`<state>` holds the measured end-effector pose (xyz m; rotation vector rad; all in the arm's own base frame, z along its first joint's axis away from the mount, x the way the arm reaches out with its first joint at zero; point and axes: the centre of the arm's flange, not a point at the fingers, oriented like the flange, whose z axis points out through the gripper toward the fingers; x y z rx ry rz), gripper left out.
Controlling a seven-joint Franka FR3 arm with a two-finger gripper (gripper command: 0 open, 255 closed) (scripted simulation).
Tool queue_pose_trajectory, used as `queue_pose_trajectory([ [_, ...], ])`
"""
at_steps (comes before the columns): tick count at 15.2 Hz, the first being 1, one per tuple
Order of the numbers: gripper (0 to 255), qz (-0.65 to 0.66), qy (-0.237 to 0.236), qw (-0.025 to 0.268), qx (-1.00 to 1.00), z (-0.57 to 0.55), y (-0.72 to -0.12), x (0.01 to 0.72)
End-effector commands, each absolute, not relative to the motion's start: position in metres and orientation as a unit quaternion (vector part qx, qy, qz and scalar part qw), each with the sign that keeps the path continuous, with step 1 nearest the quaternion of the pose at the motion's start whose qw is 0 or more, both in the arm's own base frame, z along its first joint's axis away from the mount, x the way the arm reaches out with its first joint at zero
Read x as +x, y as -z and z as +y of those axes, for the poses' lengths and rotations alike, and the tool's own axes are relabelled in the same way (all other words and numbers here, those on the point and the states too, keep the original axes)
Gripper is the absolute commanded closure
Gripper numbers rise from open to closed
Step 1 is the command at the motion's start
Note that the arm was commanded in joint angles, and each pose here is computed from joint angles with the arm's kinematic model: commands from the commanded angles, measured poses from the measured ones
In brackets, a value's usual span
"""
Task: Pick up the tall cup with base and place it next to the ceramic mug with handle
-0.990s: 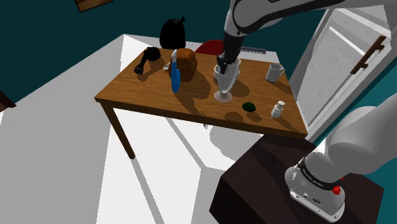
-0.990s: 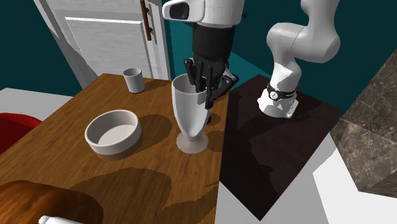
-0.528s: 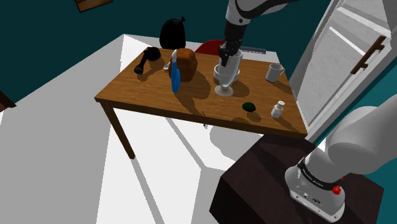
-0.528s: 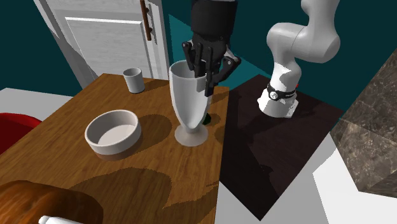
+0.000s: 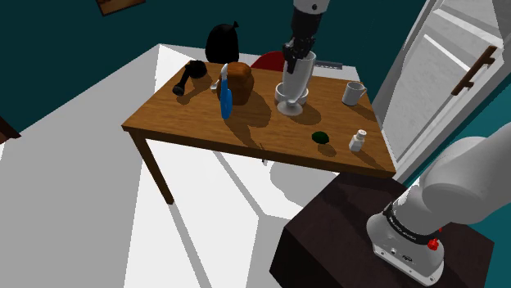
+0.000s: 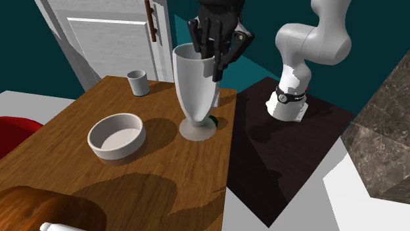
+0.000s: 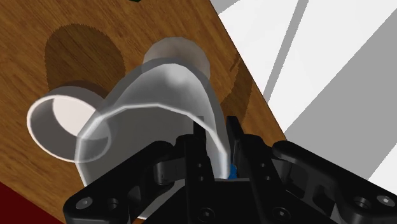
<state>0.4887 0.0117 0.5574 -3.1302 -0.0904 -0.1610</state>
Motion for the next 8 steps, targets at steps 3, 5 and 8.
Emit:
queue_pose_trajectory([
  [3, 255, -0.029, 0.052, 0.003, -0.998, 0.012, -0.578, 0.489],
  [5, 255, -0.029, 0.052, 0.003, -0.998, 0.012, -0.589, 0.489],
  [8, 255, -0.029, 0.052, 0.003, -0.998, 0.012, -0.605, 0.489],
])
